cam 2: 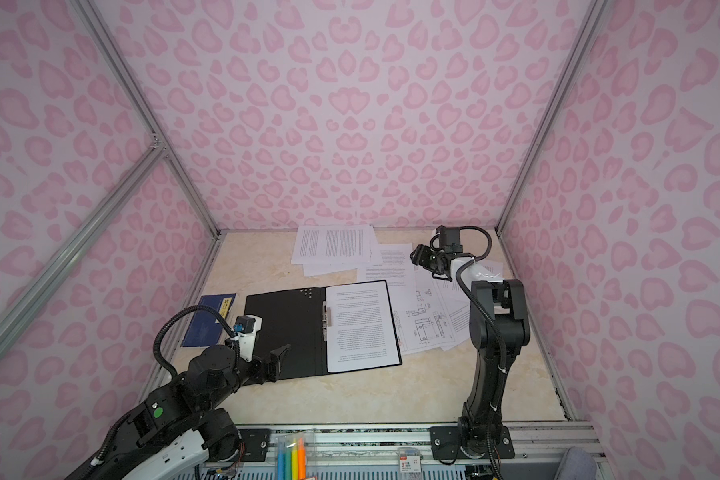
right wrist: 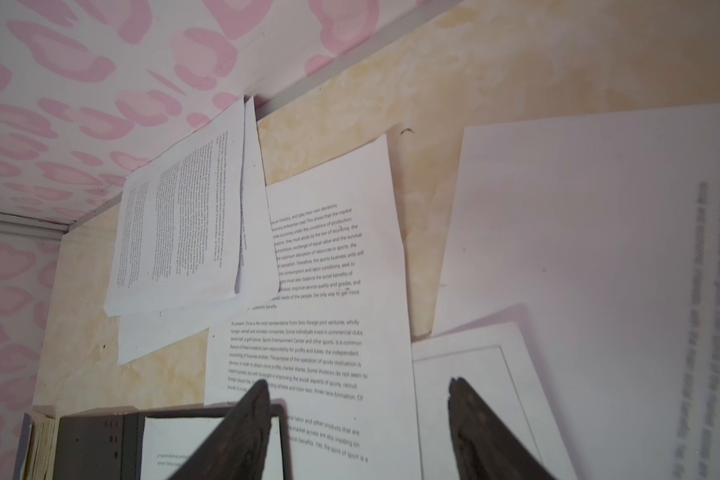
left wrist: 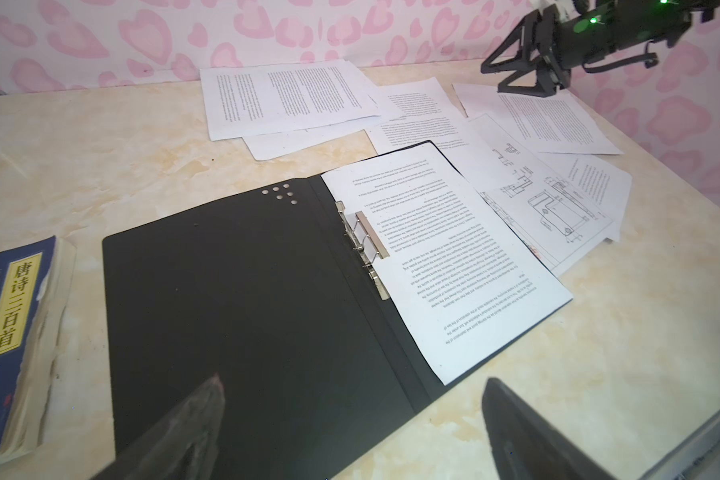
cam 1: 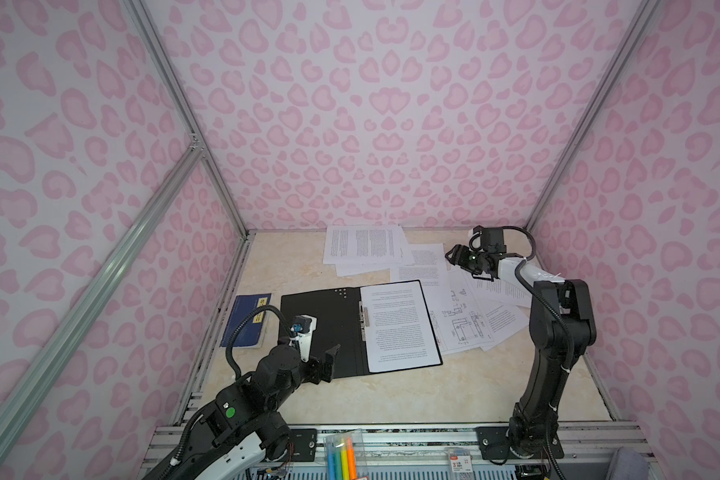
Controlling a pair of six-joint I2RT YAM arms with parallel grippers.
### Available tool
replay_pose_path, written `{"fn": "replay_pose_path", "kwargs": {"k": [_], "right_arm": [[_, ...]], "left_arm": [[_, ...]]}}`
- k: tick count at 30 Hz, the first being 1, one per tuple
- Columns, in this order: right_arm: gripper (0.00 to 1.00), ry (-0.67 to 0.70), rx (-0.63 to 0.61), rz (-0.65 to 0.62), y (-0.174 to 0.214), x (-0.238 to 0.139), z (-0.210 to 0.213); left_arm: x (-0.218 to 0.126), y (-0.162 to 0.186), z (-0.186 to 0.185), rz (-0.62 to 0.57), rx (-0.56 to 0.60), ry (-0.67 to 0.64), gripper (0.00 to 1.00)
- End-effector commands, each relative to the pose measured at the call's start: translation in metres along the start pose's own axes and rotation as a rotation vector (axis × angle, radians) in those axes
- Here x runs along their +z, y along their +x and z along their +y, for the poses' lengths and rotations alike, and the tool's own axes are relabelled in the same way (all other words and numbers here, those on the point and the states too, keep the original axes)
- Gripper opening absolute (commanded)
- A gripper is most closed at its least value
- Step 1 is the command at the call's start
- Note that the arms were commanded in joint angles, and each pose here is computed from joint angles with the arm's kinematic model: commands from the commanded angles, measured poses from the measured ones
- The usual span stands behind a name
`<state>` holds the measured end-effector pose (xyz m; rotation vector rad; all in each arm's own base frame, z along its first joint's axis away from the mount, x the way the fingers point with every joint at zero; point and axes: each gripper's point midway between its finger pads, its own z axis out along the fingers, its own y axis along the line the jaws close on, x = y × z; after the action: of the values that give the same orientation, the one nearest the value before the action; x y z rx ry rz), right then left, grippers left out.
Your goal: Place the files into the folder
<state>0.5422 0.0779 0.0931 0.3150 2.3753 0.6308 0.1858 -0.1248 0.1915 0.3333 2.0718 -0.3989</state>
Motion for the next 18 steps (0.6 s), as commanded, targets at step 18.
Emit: {"fn": "replay_pose_path", "kwargs": {"k": [18], "right_arm": [[0.72, -0.177, 0.040, 0.157, -0.014, 0.094, -0.002]], "left_arm": [[0.008, -0.029, -0.034, -0.121, 0.014, 0.163, 0.98]]}}
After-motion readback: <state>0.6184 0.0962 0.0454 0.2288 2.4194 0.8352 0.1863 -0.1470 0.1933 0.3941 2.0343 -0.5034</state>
